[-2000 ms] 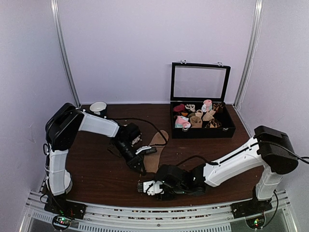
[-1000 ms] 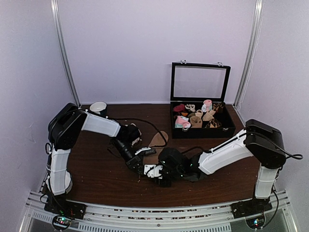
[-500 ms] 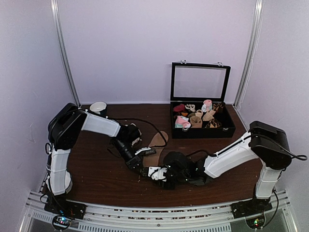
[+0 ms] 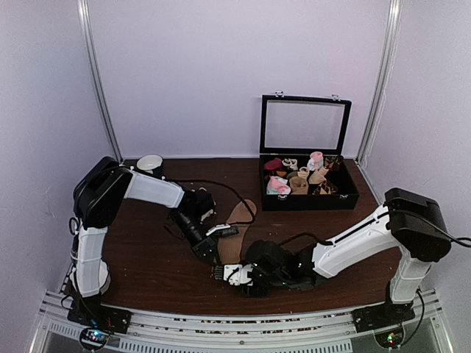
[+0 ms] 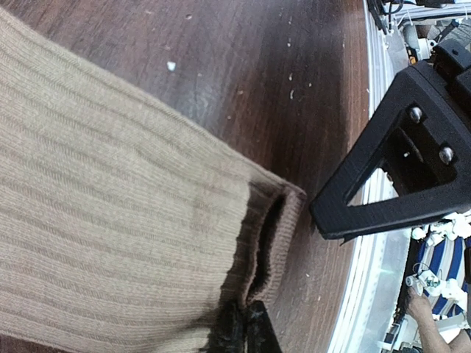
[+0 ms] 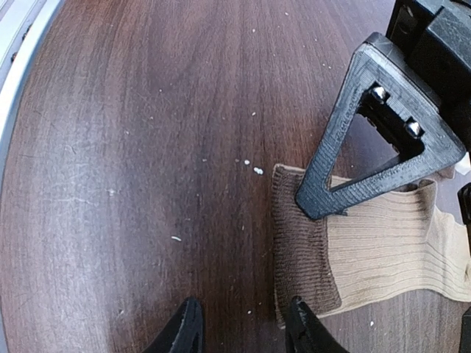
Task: Roll the socks
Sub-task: Roll the sock at the center of the board.
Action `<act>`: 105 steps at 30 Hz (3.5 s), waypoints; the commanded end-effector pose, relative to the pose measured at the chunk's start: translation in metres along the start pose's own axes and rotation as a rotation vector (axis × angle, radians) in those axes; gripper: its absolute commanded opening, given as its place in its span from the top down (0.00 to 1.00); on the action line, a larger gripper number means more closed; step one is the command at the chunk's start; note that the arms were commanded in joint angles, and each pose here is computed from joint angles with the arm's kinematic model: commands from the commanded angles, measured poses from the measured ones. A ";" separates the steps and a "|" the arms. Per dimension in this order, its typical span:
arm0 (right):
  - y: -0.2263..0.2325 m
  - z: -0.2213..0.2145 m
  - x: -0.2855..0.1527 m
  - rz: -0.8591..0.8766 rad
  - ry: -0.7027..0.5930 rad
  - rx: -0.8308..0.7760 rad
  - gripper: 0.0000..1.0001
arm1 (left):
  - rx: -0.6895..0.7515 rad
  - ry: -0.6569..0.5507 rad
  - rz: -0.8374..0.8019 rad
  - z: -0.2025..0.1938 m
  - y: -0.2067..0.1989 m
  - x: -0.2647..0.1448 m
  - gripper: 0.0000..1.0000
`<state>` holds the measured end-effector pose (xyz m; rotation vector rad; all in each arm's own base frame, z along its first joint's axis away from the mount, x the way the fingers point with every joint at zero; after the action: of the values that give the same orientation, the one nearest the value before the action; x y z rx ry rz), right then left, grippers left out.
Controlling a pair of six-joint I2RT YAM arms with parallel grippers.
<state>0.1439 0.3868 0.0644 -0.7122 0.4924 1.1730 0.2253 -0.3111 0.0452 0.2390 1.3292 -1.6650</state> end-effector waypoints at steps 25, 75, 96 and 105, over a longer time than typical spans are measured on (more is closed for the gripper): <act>-0.010 -0.049 0.022 0.061 0.165 0.087 0.67 | -0.015 0.077 0.075 -0.011 0.014 -0.007 0.94; -0.006 -0.053 0.011 0.077 0.157 0.173 0.72 | 0.263 0.153 0.405 0.009 0.019 -0.004 0.67; -0.012 -0.022 0.006 0.075 0.025 0.123 0.67 | 0.232 0.216 0.236 -0.010 0.005 0.042 0.77; -0.021 -0.032 0.014 0.062 0.051 0.110 0.67 | 0.236 0.261 0.249 -0.014 0.009 0.042 0.78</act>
<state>0.1642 0.3784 0.0599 -0.5816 0.5554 1.1904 0.2230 -0.3507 0.0562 0.6360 1.0022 -1.6683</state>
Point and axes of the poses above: each gripper's point midway between its finger pads, its own x axis out along the fingers, its own y axis along the line the jaws close on, z = x × y, the point moved 5 cm from there along -x, back along the fingers, and after that the axes turned 10 degrees about x, right-handed, at the moved point
